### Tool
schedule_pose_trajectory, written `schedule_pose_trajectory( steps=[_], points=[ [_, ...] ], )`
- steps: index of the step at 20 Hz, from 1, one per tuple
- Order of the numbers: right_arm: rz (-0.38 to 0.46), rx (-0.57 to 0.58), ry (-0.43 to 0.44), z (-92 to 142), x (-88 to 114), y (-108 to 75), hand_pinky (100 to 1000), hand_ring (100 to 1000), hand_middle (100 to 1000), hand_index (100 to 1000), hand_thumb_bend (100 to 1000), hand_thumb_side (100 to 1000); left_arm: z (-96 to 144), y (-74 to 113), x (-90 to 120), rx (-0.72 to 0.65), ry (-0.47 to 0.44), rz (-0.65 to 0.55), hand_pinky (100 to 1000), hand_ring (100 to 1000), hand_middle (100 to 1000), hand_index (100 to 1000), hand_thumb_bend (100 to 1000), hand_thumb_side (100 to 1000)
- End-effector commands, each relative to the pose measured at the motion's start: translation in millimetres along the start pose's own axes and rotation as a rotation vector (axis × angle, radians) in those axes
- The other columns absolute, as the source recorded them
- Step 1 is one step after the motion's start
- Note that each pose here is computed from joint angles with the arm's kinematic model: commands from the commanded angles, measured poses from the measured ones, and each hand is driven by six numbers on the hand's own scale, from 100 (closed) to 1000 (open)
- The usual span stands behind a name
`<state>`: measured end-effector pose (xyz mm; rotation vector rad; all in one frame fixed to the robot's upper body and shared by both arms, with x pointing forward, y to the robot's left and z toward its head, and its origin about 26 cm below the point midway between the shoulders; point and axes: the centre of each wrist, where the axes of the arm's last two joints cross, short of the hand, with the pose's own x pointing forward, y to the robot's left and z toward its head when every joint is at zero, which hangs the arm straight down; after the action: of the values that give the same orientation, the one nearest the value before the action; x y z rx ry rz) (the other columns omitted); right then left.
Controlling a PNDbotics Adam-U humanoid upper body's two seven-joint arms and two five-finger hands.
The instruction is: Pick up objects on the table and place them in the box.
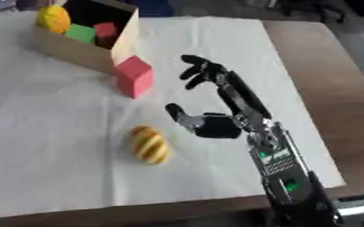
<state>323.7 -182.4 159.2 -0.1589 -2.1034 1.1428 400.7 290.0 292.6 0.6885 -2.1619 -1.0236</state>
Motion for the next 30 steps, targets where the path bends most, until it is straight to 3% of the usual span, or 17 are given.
schedule_pose_trajectory(
  steps=[1, 5, 6, 7, 9, 21, 30],
  points=[
    [0.103, 0.162, -0.062, 0.5, 9.5, -16.3, 845, 692, 734, 938, 372, 347, 15.0, 23.0, 14.1, 0.026, -0.01, 0.033, 811, 643, 700, 840, 659, 491],
    [0.193, 0.383, -0.08, 0.7, 12.1, -20.7, 840, 707, 750, 944, 373, 354, 37.1, 19.5, 15.7, 0.029, 0.029, 0.1, 812, 639, 694, 837, 645, 498],
    [0.21, 0.432, -0.08, 0.4, 11.8, -20.4, 839, 710, 750, 946, 419, 305, 41.8, 18.6, 15.7, 0.031, 0.04, 0.112, 813, 638, 693, 837, 643, 501],
    [0.227, 0.475, -0.079, -0.3, 11.4, -20.1, 838, 712, 755, 947, 373, 354, 46.1, 17.7, 16.0, 0.033, 0.048, 0.123, 813, 638, 693, 837, 641, 503],
    [0.261, 0.531, -0.074, -3.3, 10.3, -19.7, 835, 718, 761, 949, 375, 351, 53.2, 16.0, 15.9, 0.038, 0.064, 0.141, 814, 638, 692, 836, 638, 507],
    [0.44, 0.613, -0.049, -40.5, -8.3, -8.7, 827, 742, 781, 949, 398, 328, 69.5, 7.2, 17.7, 0.074, 0.095, 0.207, 814, 635, 687, 834, 625, 507],
    [0.56, 0.659, -0.021, -50.7, -20.9, -2.9, 813, 730, 777, 932, 378, 284, 78.0, 2.5, 16.5, 0.091, 0.109, 0.243, 813, 634, 684, 833, 616, 503]
  ],
)
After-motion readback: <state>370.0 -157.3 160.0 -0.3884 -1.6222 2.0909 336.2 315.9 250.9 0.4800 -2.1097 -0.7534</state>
